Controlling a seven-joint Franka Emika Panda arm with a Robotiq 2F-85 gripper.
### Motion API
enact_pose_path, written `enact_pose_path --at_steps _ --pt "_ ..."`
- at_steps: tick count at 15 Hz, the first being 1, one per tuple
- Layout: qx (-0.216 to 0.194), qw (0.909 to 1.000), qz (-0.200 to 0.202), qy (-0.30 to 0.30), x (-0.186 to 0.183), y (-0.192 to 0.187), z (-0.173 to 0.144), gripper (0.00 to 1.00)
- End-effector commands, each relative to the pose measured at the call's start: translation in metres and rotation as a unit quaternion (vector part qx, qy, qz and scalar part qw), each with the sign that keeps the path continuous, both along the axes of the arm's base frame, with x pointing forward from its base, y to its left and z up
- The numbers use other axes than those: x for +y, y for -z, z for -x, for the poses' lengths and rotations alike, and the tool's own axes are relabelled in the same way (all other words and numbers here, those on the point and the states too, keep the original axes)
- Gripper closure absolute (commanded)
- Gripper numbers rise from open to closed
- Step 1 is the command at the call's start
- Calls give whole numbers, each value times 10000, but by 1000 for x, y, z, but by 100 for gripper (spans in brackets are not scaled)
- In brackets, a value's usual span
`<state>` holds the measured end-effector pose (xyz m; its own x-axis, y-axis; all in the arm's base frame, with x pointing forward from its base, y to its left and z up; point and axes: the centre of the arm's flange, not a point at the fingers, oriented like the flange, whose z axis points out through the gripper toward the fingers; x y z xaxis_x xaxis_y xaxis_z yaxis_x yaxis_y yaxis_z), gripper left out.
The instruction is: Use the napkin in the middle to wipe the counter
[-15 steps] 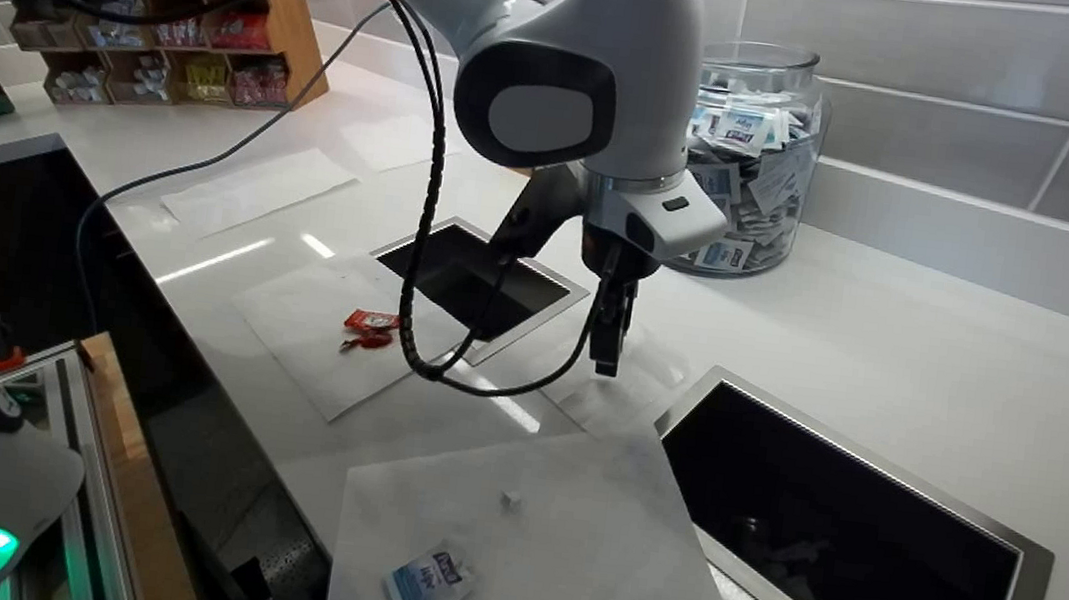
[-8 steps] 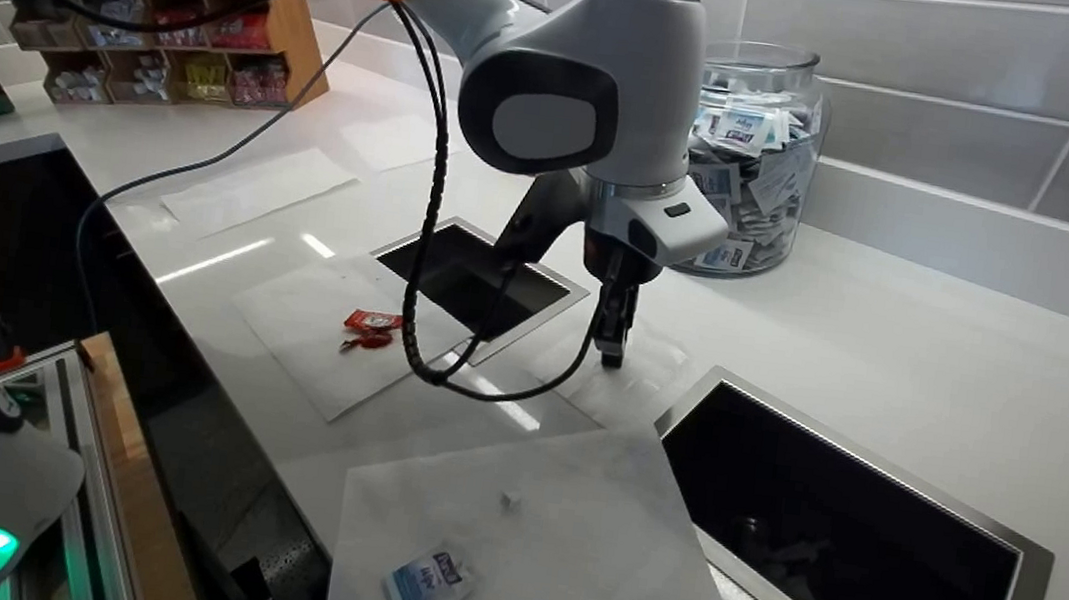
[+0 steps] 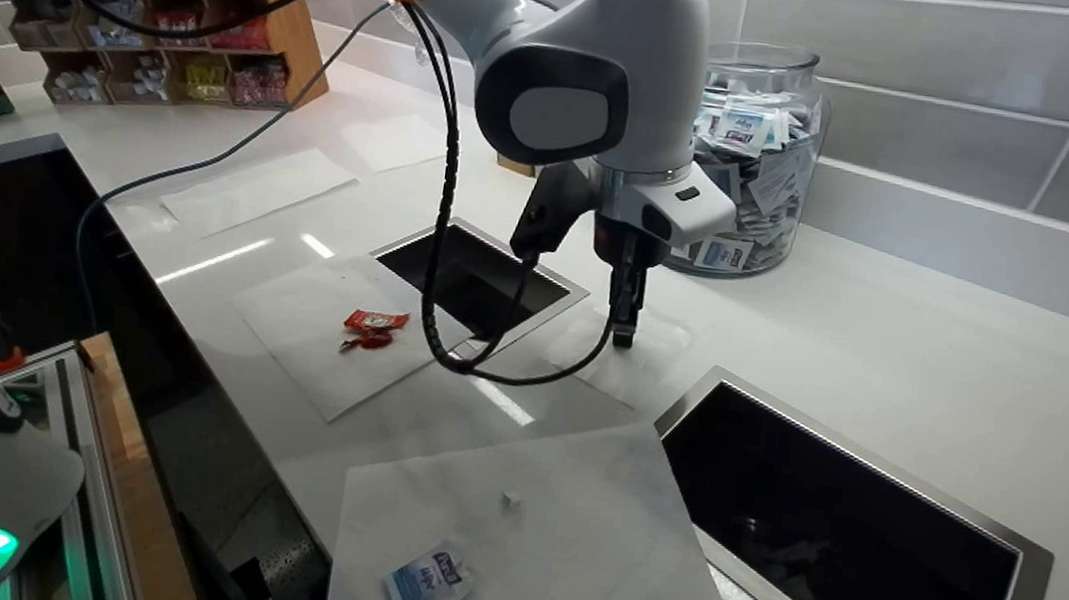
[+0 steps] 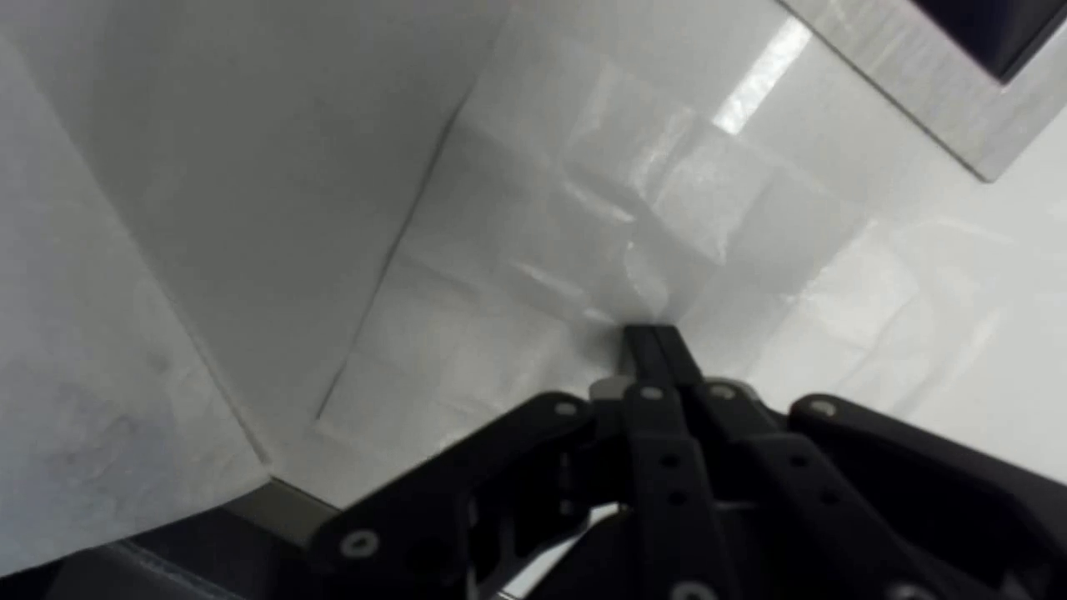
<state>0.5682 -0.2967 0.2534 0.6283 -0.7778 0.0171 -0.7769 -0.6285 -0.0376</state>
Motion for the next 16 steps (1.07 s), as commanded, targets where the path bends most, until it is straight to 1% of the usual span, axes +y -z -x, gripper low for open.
enact_pose_path --at_steps 1,2,4,6,8,12,16 --pt "-28 9995 -145 -278 9 3 -23 100" --pt "-43 9994 -93 -322 13 3 -27 100" --pt "-25 9987 -192 -470 22 4 -31 100" --pt "138 9974 -265 -655 28 9 -28 100" --pt "284 9965 -306 -718 25 9 -20 100" --pt "539 9972 -218 -463 4 6 4 100" --pt "748 9970 -172 -132 -27 10 27 100"
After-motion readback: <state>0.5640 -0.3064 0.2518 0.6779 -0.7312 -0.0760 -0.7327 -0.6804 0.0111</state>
